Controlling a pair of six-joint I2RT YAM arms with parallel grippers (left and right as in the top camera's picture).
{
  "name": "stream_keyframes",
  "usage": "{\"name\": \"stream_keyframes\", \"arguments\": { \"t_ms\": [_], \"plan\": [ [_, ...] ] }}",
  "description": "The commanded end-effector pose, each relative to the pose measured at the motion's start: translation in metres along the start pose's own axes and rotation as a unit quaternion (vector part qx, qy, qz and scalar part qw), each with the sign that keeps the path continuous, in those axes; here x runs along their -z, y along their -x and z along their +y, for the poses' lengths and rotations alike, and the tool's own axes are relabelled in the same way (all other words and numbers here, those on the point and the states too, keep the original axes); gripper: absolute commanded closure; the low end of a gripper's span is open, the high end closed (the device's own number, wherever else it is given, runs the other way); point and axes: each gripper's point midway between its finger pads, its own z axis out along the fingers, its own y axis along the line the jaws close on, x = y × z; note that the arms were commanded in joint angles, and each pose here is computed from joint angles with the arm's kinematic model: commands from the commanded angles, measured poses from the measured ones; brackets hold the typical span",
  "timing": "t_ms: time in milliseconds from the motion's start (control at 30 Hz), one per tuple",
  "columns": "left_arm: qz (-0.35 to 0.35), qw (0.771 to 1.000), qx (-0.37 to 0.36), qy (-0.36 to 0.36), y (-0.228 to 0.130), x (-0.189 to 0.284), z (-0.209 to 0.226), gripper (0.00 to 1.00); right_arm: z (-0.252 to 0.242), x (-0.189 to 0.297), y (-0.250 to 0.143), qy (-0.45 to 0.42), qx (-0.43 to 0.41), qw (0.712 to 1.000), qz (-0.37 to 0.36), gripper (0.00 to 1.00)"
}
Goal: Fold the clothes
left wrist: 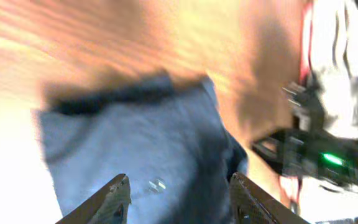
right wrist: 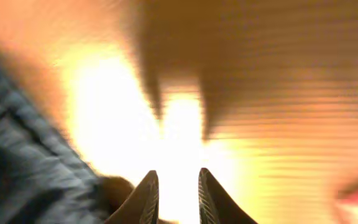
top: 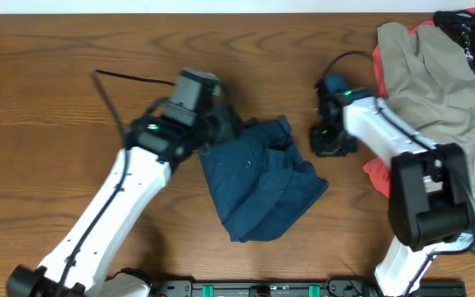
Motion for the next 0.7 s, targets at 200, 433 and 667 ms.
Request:
{"name": "stream_keyframes", "arguments": {
  "t_ms": [200,433,667],
  "plan": [
    [-0.028,0.997,0.033,0.065,0.039,-0.017,0.055,0.42,0.107,0.137,-0.002,0.312,0.174,0.928,-0.108,0.79],
    [0.045,0.991,0.051,0.113,0.018,-0.075,0.088,0.42,0.167,0.142,-0.029,0.343,0.259,0.897,-0.107,0.81],
    [0.123,0.983,0.070,0.120,-0.014,-0.116,0.104,0.42,0.183,0.101,-0.073,0.303,0.274,0.913,-0.007,0.82]
  ]
}}
